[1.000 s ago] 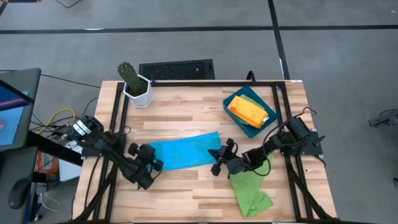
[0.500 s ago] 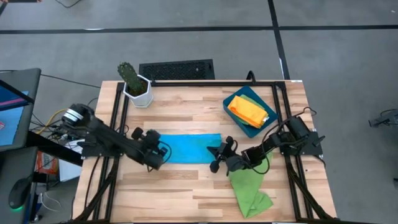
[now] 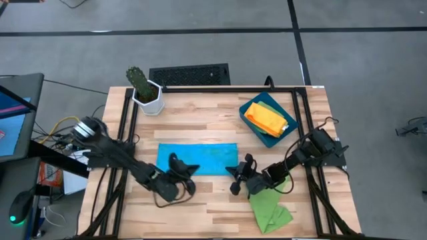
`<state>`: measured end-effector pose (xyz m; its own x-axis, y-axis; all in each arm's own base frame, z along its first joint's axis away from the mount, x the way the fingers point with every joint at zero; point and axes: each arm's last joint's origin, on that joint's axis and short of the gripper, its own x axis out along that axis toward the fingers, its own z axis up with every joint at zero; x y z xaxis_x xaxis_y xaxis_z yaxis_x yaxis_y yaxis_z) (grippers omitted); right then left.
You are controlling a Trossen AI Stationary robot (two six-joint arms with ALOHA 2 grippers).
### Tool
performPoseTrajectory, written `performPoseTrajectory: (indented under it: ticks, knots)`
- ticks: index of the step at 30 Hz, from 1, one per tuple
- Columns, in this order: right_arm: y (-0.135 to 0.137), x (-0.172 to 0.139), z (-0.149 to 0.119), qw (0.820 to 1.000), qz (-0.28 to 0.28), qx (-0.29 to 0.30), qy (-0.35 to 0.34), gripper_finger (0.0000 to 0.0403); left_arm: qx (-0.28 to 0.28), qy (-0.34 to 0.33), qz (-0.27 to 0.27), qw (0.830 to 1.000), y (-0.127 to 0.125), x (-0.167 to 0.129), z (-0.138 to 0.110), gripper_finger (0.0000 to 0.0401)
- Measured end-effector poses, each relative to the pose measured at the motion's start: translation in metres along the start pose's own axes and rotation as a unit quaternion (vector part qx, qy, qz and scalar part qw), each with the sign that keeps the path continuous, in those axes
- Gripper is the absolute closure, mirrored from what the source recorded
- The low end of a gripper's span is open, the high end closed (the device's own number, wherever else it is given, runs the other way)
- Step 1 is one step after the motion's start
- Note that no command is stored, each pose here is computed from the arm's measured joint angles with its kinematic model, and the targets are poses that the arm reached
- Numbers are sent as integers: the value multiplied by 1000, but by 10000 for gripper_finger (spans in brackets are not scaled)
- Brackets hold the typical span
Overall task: Fold microfiber towels
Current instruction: Fold the blue microfiber cloth
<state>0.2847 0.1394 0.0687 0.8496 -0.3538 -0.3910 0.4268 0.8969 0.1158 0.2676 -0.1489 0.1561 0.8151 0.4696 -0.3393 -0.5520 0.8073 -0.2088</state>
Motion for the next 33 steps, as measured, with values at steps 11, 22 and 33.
performPoseTrajectory:
  ticks: [11, 22, 33]
  knots:
    - [0, -6, -8, 1000, -12, 6, 17, 394, 12, 5, 37, 999, -34, 67, -47, 401]
    - [10, -17, 2, 1000, -7, -3, -24, 394, 32, 45, 50, 997, -51, 92, -72, 401]
    - [5, -16, -10, 999, -18, -37, 8, 394, 18, 46, 28, 998, -58, 85, -64, 401]
